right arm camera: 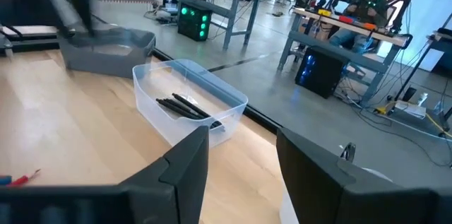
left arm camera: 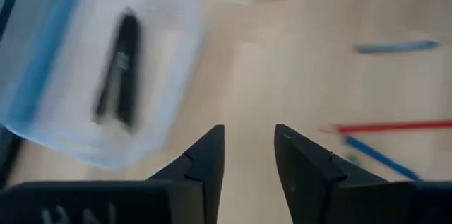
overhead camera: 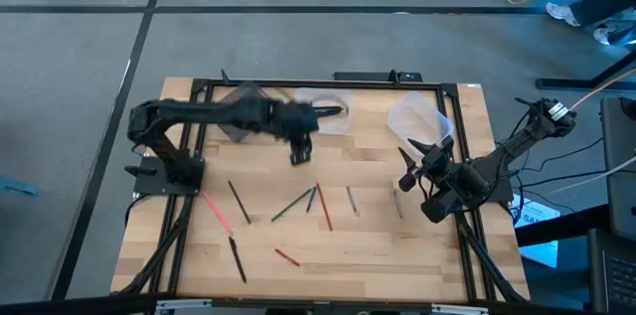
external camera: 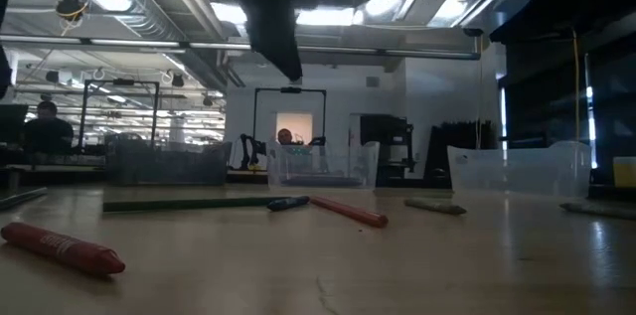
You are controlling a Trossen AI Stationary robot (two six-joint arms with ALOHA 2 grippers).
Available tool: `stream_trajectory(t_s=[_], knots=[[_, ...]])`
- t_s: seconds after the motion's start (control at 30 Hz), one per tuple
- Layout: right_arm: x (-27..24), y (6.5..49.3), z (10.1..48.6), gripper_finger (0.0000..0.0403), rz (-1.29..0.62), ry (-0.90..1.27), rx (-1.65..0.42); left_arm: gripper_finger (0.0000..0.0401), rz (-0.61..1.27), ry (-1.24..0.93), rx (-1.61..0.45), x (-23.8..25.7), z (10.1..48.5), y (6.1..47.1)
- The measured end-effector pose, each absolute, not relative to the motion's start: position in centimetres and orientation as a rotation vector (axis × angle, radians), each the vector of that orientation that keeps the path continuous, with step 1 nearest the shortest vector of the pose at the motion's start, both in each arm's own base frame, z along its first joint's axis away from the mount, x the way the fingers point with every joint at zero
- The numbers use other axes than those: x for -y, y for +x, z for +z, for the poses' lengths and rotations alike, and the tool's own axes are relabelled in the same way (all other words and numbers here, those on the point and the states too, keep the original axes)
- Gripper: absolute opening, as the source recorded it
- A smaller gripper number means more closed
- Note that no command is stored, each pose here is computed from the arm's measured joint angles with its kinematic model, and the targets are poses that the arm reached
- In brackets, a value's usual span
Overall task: Sort crayons/erasers/pens/pencils in bins
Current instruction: Put the black pen into the left transparent bin
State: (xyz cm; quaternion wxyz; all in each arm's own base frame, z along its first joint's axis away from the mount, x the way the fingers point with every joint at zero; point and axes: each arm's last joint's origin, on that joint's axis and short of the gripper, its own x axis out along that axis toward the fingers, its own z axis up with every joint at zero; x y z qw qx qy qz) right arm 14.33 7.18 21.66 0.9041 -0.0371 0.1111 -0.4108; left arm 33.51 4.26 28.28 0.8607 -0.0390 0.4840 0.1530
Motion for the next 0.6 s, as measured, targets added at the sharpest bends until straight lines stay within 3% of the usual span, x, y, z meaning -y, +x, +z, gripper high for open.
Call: stream_trajectory(t_s=[0.23, 0.6], knots=[[-7.5, 14.7, 21.4, 0.0172, -0.828, -0.045, -0.260, 0.0115, 0.268, -0.107, -1.122, 4.6, 25.0, 32.1], [-7.7, 14.9, 21.4, 0.0172, -0.807, -0.018, -0.274, 0.0115, 0.126, -0.154, -1.293, 11.8, 23.6, 28.7]])
